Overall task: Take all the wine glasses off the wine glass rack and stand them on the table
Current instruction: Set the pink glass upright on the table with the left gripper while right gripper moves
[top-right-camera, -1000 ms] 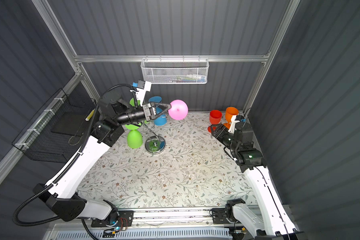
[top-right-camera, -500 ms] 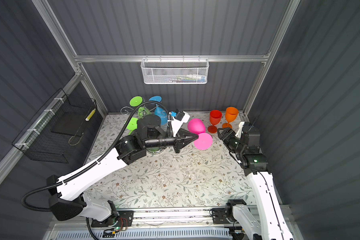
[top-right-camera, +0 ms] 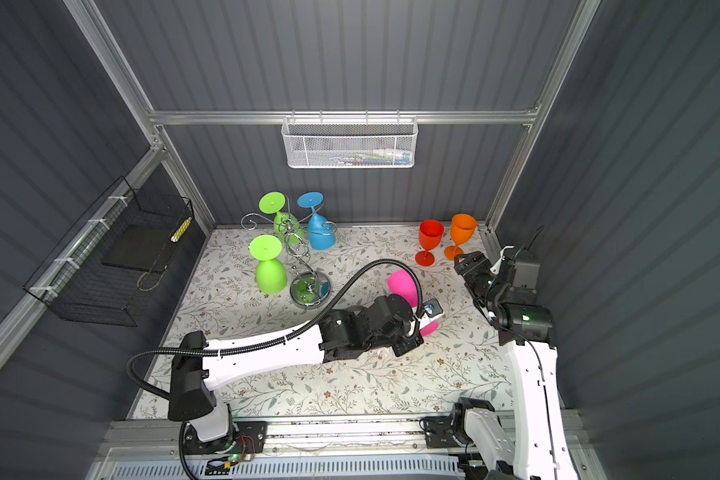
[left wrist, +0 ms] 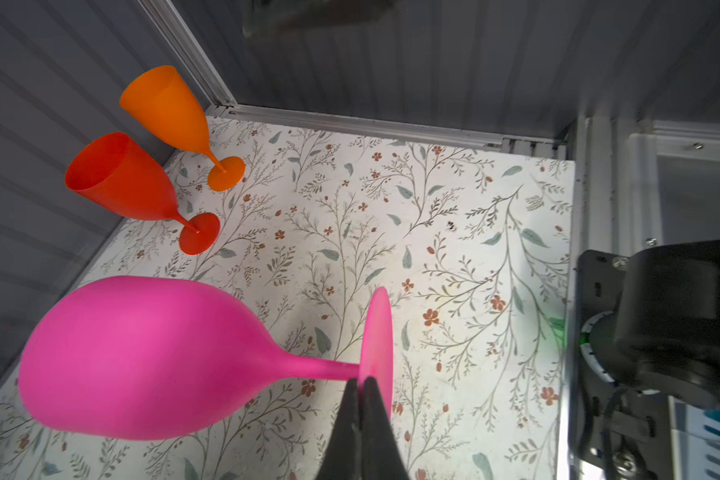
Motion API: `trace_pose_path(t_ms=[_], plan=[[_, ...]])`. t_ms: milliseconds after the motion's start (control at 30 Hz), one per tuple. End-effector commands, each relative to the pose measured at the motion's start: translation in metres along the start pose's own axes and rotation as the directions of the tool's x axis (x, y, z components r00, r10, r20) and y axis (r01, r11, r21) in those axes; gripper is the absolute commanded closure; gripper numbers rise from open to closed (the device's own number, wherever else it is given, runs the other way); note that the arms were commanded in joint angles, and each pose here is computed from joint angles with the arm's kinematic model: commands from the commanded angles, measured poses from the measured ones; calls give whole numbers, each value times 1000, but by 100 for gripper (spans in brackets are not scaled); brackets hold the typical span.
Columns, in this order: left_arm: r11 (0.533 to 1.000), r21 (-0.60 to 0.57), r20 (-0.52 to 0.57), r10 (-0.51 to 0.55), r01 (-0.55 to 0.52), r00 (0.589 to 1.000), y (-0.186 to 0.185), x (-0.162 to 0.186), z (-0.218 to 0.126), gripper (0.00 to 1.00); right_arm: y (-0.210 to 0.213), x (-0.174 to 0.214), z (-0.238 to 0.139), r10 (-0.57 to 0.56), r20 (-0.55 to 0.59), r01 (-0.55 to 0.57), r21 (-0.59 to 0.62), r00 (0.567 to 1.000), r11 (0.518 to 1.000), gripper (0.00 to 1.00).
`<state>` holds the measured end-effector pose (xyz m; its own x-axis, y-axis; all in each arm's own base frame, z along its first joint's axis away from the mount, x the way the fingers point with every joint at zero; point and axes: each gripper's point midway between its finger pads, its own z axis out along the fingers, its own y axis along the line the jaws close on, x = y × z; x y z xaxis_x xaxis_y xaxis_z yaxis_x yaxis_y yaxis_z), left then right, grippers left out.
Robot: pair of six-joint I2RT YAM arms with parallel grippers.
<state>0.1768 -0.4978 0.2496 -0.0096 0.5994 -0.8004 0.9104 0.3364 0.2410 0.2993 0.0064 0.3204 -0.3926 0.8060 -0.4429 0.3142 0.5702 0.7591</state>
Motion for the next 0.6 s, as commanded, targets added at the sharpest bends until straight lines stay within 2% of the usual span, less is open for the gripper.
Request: trace_pose_path(t_ms=[0, 133, 367, 567], plan=[[984, -162, 3, 71, -69, 997, 27, -3, 2, 100, 2, -7, -6, -44, 22, 43, 25, 999, 999, 25], [956, -250, -86, 139, -157, 987, 29, 17, 16, 100, 4, -10, -9, -66, 37, 65, 19, 997, 998, 22], [895, -352, -185, 221, -274, 958, 28, 47, 36, 100, 8, -6, -11, -78, 23, 78, -4, 997, 997, 23], [819, -416, -264, 306, -394, 915, 26, 62, 47, 100, 19, -7, -15, -182, 26, 182, 16, 983, 983, 25]])
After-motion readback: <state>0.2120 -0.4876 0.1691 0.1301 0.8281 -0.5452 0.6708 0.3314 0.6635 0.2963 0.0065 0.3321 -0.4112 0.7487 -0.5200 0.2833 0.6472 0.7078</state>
